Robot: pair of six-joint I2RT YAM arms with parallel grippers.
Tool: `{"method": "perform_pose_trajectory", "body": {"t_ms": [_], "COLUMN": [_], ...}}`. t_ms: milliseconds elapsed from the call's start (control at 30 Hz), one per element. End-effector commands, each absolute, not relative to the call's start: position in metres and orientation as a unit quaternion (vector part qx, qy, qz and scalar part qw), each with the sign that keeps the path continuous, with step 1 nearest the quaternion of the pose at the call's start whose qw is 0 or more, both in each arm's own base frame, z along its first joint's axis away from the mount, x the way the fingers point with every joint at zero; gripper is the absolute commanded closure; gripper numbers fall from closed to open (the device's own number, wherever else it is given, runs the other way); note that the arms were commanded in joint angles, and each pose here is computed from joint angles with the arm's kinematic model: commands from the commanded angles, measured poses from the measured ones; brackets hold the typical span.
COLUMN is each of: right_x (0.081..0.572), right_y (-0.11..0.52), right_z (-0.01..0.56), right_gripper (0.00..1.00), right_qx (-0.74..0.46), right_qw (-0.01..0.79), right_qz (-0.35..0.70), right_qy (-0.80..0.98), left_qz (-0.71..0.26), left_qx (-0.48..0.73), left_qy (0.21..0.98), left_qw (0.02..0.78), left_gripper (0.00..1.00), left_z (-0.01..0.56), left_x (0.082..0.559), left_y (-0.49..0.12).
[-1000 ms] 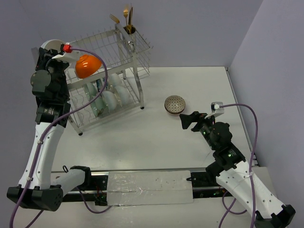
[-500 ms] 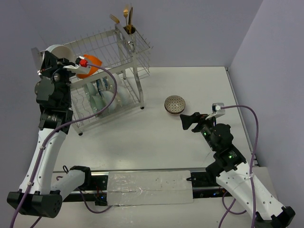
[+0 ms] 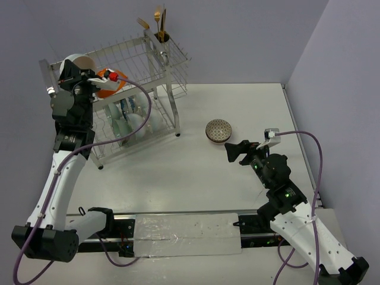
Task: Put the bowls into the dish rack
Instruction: Place the bowl at the center of the board.
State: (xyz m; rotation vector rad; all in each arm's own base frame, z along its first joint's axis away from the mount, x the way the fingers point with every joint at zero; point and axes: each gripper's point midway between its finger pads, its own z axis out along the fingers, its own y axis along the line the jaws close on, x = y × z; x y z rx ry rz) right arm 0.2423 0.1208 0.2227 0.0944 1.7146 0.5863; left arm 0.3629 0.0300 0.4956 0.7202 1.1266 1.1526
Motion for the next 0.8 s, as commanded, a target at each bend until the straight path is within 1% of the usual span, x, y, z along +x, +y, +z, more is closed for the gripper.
{"method": "perform_pose_trajectory", "body": {"t_ms": [0,67,200,233,367,400,467,500,567,600,633,667,700,733,767], "right_x": [0.246,0.246,0.245,0.245,0.244,0.244,0.244,0.244,0.244,0.243,0.243,0.243,0.242,0.242,0.242], "right_y": [0.123,0.124,0.126,0.126,0.128,0.128,0.128,0.129,0.130,0.130,0.132,0.133,0.133,0.134,0.133], "right_z": [0.227,0.226,0.227,0.228,0.228,0.229,0.229,0.230,0.231,0.231,0.234,0.235,0.236,0.238,0.239], "right_gripper": [0.03,0.03,0.03,0.03,0.03,0.03,0.03,0.03,0.03,0.03,0.03,0.03,0.03,0.03,0.03], "right_qx": [0.042,0.038,0.032,0.031,0.025,0.026,0.025,0.024,0.022,0.020,0.017,0.016,0.014,0.014,0.015], "right_qw": [0.625,0.624,0.625,0.626,0.627,0.627,0.627,0.627,0.628,0.627,0.627,0.626,0.627,0.626,0.627], "right_qz": [0.258,0.259,0.263,0.264,0.268,0.268,0.268,0.269,0.272,0.273,0.278,0.279,0.281,0.282,0.282], "right_qy": [0.735,0.736,0.734,0.733,0.731,0.731,0.731,0.730,0.729,0.729,0.727,0.728,0.727,0.727,0.726], "left_qz": [0.534,0.530,0.486,0.479,0.444,0.419,0.365,0.303,0.226,0.151,0.109,0.066,-0.011,-0.070,-0.134], "left_qx": [0.272,0.248,0.165,0.147,0.065,0.038,0.032,0.009,0.020,0.007,0.022,0.020,0.000,0.031,0.016], "left_qy": [0.435,0.430,0.426,0.418,0.411,0.415,0.435,0.442,0.474,0.488,0.522,0.537,0.551,0.563,0.588], "left_qw": [0.672,0.688,0.745,0.757,0.794,0.807,0.823,0.844,0.850,0.860,0.846,0.841,0.834,0.823,0.798], "left_gripper": [1.00,1.00,1.00,1.00,1.00,1.00,1.00,1.00,1.00,1.00,1.00,1.00,1.00,1.00,1.00], "left_z": [0.554,0.567,0.603,0.618,0.645,0.647,0.651,0.649,0.642,0.637,0.623,0.615,0.607,0.597,0.580], "left_x": [0.348,0.347,0.335,0.327,0.306,0.302,0.296,0.295,0.290,0.287,0.287,0.286,0.284,0.278,0.277], "left_y": [0.032,0.034,0.041,0.042,0.055,0.058,0.049,0.042,0.022,0.006,-0.007,-0.018,-0.033,-0.056,-0.071]}}
